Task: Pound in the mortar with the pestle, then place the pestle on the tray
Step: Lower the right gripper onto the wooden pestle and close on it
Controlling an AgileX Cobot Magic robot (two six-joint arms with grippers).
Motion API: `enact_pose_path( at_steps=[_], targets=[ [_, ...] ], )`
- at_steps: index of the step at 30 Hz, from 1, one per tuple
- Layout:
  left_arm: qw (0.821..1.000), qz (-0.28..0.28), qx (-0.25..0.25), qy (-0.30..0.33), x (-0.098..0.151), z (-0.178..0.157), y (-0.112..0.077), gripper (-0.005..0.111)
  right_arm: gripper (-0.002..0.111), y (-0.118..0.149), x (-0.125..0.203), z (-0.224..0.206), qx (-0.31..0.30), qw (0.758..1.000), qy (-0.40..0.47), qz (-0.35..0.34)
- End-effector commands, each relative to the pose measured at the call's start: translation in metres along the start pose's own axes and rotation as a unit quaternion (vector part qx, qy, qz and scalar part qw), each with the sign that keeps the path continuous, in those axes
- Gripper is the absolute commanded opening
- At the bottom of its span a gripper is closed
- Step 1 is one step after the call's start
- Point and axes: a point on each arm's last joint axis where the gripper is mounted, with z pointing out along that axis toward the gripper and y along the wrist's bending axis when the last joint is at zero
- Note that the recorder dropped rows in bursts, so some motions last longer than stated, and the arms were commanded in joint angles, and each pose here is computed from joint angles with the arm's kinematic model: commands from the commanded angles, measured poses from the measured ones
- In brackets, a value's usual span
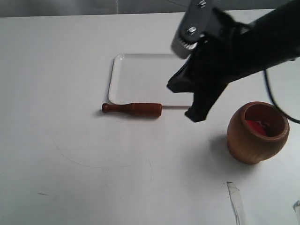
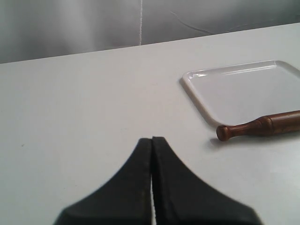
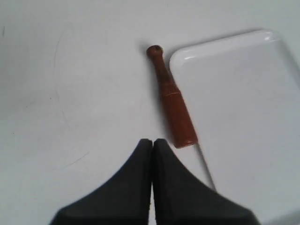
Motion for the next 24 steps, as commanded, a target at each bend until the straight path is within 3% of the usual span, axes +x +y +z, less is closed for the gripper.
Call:
enact_pose_path(
  at_steps=[1, 8, 14, 16, 22, 24],
  targets=[
    [1.0, -0.006, 0.004, -0.004, 0.0, 0.0, -0.001, 0.0, 0.0, -0.009, -0.03, 0.05, -0.003, 0.999, 0.039, -0.017],
    [1.0, -0.006, 0.004, -0.004, 0.0, 0.0, -0.001, 0.0, 0.0, -0.027, -0.078, 0.098, 0.017, 0.995, 0.084, -0.046],
    [1.0, -0.006, 0.004, -0.004, 0.0, 0.0, -0.001, 0.0, 0.0, -0.033, -0.086, 0.134, -0.001, 0.993, 0.102, -0.066],
    [1.0, -0.006, 0.004, -0.004, 0.0, 0.0, -0.001, 0.0, 0.007, -0.031, -0.079, 0.146, -0.02, 0.989, 0.121, -0.083],
    [1.0, -0.006, 0.004, -0.004, 0.0, 0.0, -0.001, 0.0, 0.044, -0.026, -0.059, 0.176, -0.057, 0.981, 0.165, -0.086],
    [1.0, -0.006, 0.004, -0.004, 0.0, 0.0, -0.001, 0.0, 0.05, -0.023, -0.055, 0.184, -0.062, 0.979, 0.173, -0.093]
  ],
)
